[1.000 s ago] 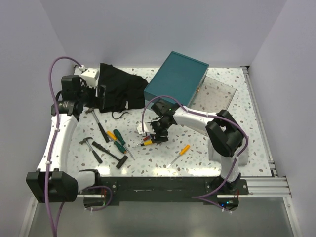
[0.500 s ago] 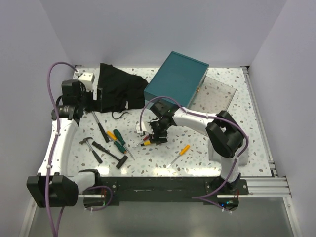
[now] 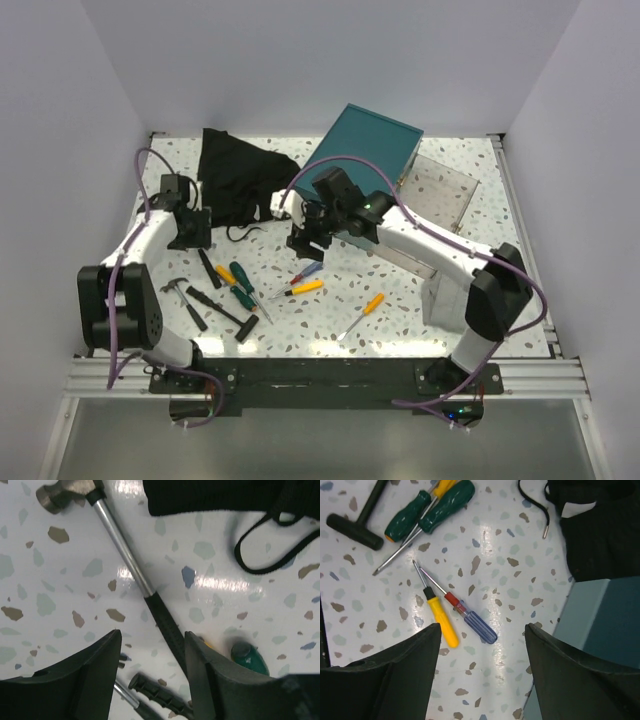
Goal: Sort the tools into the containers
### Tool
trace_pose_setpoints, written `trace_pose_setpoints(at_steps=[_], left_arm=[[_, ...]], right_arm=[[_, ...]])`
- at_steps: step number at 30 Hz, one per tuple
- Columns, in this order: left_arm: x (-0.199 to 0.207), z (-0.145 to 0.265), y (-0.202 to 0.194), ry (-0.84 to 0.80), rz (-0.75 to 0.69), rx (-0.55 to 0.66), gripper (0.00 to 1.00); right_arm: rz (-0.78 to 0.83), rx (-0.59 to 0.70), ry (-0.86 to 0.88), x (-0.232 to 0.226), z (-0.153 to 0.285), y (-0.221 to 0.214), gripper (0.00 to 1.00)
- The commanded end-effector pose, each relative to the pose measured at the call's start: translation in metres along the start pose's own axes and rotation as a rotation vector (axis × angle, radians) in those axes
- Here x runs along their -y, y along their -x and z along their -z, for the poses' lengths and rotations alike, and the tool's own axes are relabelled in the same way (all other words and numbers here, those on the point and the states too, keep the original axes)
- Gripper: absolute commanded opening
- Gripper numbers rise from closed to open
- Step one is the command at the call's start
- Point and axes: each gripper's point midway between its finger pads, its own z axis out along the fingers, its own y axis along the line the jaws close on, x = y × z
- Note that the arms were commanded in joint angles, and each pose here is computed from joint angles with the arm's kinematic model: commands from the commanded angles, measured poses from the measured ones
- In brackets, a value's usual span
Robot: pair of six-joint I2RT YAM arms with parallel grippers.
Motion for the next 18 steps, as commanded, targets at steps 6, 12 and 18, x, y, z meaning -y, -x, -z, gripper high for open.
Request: trace_pose_setpoints(at_steps=[6,12,18], left_arm=[[0.003,-0.043,0.037,0.008,0.066,-0.056,0.49],[-0.001,-0.061,0.016,0.044,0.064,-0.154,0.47],[0.0,-0.071,-0.005,0.028,0.066,-0.217,0.2]], right_arm=[[-0.059,0.107,-0.121,0.005,0.049,0.035,0.73],[-0.051,0.108,-0.159,0.007,0.059,0.033,0.74],[-0.054,0.098,-0.172,0.007,0.063,0.026,0.74]])
